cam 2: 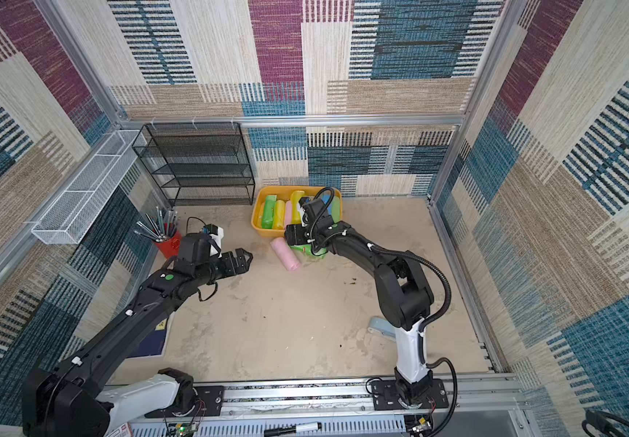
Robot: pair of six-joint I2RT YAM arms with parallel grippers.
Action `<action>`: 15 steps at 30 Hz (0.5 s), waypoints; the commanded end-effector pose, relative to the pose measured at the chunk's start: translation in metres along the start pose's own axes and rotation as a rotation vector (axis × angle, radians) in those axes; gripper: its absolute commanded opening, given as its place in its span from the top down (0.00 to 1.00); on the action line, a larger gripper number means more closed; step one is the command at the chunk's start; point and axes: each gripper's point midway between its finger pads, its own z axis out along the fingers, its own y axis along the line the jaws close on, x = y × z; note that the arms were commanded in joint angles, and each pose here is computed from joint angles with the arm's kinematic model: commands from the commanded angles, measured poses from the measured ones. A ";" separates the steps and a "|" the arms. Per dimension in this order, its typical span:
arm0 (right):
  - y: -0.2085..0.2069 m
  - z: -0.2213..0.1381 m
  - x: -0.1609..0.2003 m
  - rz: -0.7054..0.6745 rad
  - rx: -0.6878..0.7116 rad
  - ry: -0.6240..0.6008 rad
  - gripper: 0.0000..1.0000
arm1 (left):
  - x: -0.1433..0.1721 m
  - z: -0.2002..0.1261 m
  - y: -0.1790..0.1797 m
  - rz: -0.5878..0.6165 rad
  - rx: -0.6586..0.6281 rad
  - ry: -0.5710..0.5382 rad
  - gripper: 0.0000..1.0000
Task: Put the roll of trash bags into the storage box
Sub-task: Pick up the roll of trash bags from the center of the board.
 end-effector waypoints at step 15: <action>0.005 0.038 0.055 0.051 0.003 0.122 0.33 | 0.014 -0.009 0.008 -0.034 0.012 -0.022 0.02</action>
